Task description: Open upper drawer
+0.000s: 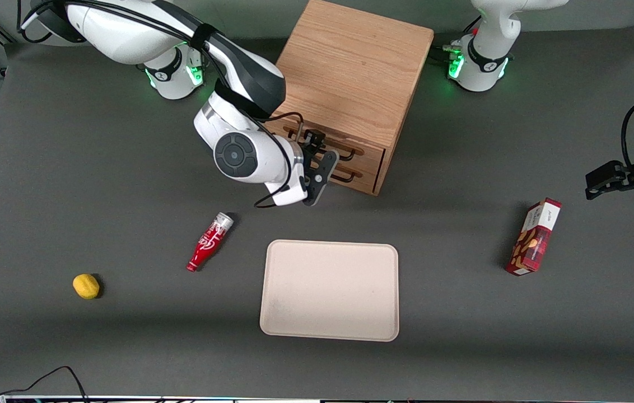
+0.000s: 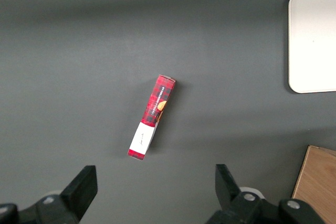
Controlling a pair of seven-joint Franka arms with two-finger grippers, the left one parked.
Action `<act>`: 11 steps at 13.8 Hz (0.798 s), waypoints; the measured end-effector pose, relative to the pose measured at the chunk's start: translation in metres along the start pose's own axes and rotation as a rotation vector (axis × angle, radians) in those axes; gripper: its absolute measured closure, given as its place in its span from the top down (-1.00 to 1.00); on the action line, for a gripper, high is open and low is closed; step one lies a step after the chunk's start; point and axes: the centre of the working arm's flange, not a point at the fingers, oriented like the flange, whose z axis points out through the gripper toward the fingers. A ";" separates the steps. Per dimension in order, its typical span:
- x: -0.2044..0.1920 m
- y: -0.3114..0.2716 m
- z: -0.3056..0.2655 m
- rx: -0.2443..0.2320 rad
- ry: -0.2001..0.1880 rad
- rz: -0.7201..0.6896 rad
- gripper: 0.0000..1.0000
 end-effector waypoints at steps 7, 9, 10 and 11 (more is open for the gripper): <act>-0.005 0.030 -0.003 -0.035 0.009 0.029 1.00; -0.003 0.044 -0.012 -0.036 0.032 0.044 1.00; -0.003 0.051 -0.017 -0.041 0.043 0.054 1.00; -0.002 0.058 -0.022 -0.045 0.053 0.062 1.00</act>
